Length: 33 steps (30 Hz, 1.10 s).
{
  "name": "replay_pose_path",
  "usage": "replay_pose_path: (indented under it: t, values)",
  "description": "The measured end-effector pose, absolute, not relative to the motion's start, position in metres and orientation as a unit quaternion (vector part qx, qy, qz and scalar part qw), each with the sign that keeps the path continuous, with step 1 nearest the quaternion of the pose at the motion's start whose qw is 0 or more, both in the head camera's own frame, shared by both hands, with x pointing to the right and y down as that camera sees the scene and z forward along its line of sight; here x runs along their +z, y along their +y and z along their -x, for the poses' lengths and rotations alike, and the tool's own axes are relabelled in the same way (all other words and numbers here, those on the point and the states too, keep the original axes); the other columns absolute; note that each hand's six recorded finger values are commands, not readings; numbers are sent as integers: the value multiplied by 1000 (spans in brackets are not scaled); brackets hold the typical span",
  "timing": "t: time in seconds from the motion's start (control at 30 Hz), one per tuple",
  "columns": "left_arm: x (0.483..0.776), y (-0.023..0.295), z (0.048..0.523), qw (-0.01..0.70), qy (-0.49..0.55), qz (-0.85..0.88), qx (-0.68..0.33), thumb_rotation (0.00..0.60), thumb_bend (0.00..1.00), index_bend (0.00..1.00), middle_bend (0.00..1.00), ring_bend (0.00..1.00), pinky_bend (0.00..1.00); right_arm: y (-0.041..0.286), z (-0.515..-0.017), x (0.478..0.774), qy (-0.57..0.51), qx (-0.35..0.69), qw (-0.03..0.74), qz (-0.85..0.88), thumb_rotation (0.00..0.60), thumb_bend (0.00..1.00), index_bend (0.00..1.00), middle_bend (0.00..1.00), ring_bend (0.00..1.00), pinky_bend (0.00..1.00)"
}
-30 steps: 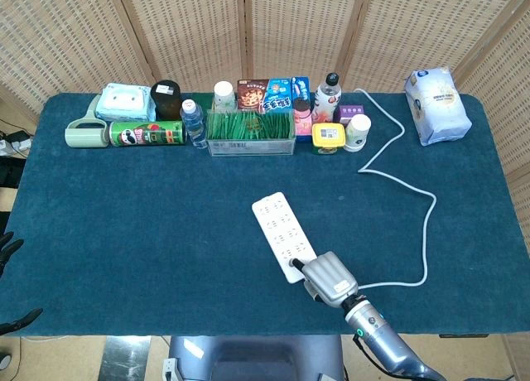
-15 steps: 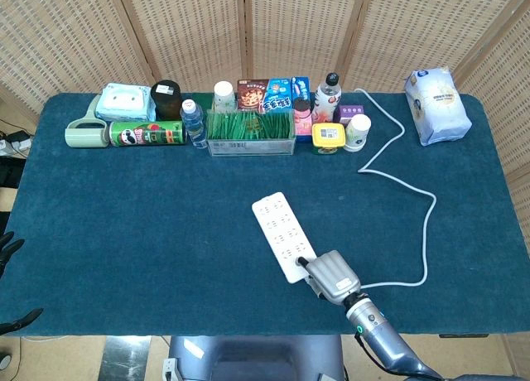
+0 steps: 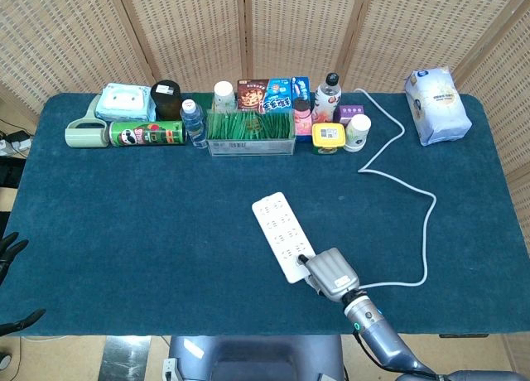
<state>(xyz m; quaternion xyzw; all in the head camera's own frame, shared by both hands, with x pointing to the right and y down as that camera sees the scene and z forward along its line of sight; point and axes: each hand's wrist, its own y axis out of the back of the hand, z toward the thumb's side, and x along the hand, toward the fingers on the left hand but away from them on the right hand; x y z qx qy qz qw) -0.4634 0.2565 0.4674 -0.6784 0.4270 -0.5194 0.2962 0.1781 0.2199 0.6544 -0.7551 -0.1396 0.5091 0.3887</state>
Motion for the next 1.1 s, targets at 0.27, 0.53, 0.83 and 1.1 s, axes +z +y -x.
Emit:
replay_pose_path:
  t: [0.27,0.53,0.83,1.1]
  values:
    - [466,256,464,296,430,678,-518,600,113,0,0,0,21,220,-177,656,-135,514,391,751,600,561,322,993,1000,1000]
    - [466,256,465,295,432,678,-517,600,113,0,0,0,21,224,-173,659,-127,517,397,748,600,562,327,993,1000,1000]
    - [465,256,466,294,433,678,-516,600,113,0,0,0,21,224,-166,657,-131,516,407,742,600,561,328,993,1000,1000]
    - [465,256,466,294,434,678,-515,600,113,0,0,0,21,206,-162,630,-179,494,408,747,600,562,328,993,1000,1000]
